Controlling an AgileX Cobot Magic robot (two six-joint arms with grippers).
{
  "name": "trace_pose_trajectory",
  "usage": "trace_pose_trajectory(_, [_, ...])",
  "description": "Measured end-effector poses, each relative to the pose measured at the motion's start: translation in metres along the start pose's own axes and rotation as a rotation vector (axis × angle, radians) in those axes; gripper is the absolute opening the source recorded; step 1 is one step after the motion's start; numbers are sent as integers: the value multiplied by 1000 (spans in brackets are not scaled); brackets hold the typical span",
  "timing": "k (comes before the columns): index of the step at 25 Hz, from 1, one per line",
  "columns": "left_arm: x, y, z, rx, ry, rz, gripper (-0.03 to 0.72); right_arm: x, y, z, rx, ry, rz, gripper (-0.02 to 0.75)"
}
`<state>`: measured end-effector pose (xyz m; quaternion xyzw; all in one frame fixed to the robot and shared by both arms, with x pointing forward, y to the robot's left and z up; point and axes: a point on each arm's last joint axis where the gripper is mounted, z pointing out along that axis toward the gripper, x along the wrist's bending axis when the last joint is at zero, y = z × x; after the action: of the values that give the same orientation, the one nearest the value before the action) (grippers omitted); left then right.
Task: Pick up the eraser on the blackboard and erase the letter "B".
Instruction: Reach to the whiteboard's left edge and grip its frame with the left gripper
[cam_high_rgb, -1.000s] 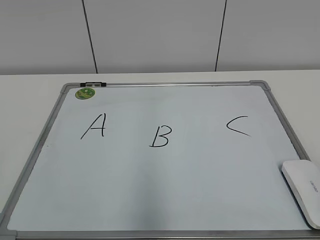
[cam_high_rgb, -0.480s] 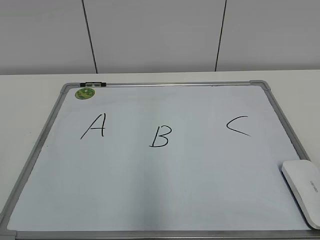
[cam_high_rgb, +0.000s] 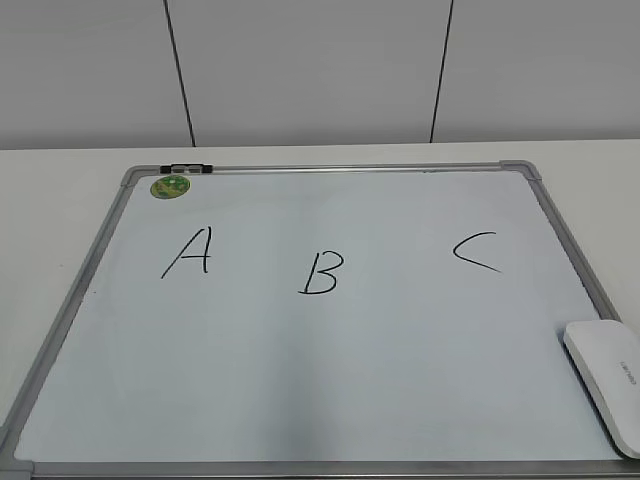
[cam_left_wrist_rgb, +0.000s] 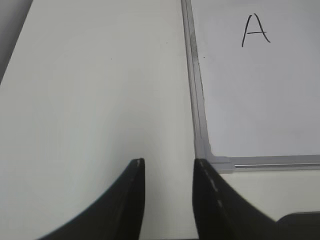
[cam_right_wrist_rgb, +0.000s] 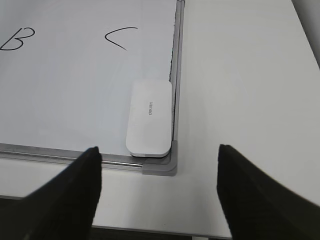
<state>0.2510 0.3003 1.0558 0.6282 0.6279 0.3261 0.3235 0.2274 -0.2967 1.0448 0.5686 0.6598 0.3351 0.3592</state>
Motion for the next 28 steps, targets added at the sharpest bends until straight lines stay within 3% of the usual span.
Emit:
trace_pose_trajectory(12, [2, 81, 55, 76, 1, -5, 247, 0, 0, 0, 0, 0, 0, 535])
trace_pose_trajectory(28, [3, 188, 210, 282, -24, -42, 247, 0, 0, 0, 0, 0, 0, 535])
